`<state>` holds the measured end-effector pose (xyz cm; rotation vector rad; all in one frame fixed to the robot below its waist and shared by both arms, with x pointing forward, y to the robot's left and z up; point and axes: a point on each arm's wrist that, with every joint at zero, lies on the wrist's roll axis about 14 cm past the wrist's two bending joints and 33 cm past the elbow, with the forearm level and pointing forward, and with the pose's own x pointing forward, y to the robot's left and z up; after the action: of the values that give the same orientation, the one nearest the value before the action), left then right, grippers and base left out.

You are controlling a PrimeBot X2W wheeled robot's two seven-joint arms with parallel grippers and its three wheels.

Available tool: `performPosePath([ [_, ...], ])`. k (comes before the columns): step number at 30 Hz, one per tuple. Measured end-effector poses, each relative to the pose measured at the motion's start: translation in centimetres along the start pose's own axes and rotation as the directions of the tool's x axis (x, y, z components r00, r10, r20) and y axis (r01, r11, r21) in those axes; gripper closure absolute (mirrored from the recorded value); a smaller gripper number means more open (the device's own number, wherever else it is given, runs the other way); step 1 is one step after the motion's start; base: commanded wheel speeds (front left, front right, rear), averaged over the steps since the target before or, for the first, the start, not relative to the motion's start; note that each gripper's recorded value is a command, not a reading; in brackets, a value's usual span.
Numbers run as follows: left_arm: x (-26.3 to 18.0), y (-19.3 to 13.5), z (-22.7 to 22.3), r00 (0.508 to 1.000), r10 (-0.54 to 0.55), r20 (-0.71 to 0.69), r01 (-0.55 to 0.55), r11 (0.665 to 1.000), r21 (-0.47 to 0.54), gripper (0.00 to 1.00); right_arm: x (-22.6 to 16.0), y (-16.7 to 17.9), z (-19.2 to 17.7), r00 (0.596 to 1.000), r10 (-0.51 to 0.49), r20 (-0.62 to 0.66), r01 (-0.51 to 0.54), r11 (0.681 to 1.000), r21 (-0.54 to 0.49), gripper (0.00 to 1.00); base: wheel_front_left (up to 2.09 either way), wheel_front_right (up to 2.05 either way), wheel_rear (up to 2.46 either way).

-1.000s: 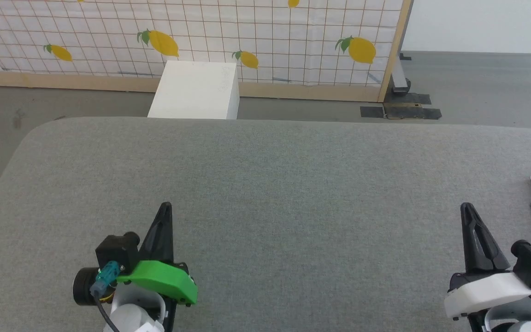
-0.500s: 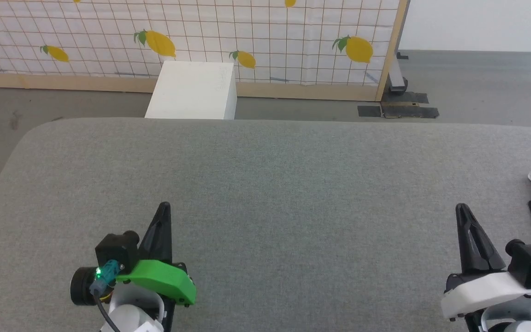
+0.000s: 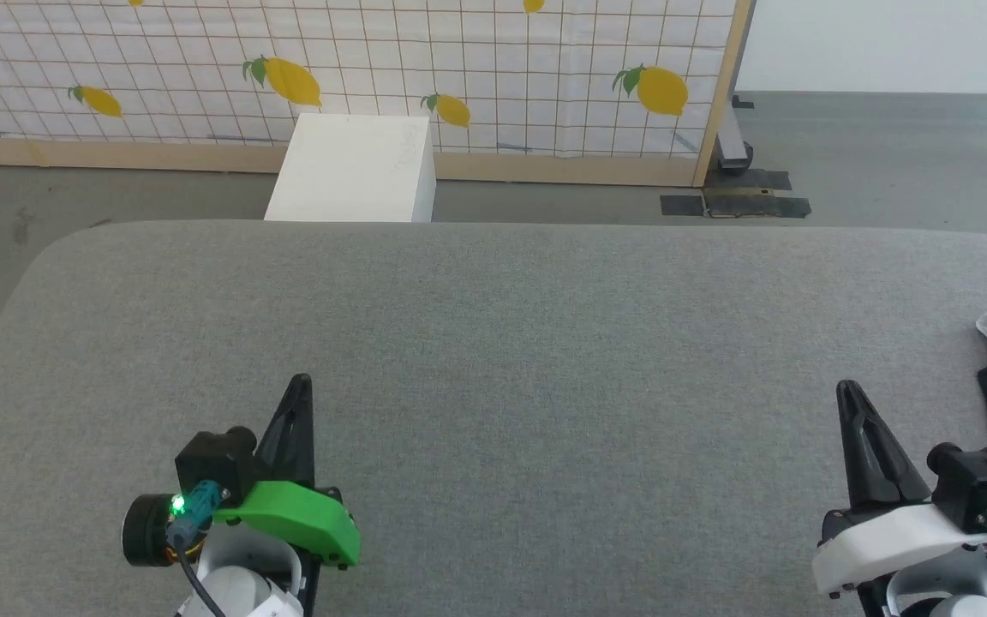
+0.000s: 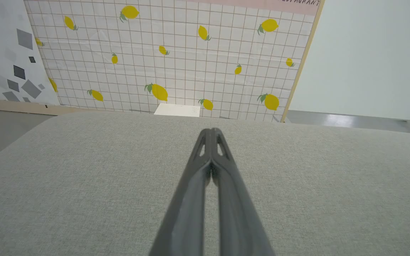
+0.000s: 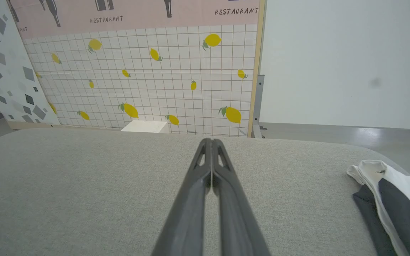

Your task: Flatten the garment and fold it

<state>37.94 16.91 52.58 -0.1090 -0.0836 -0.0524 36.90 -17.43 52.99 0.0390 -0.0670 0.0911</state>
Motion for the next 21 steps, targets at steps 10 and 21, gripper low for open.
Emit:
performPosePath([
  [10, -0.11, 0.17, -0.07, 1.0, 0.009, -0.013, -0.008, 1.0, 0.017, 1.0, -0.05, 0.14, -0.17, 1.0, 0.004, -0.012, -0.005, 1.0, -0.01, 1.0, 0.0, 0.0, 0.0],
  [21, 0.03, 0.16, 0.25, 1.0, 0.01, -0.016, -0.01, 0.999, 0.032, 1.0, -0.11, 0.29, -0.41, 1.0, 0.009, -0.029, -0.009, 1.0, -0.017, 1.0, 0.0, 0.0, 0.0],
])
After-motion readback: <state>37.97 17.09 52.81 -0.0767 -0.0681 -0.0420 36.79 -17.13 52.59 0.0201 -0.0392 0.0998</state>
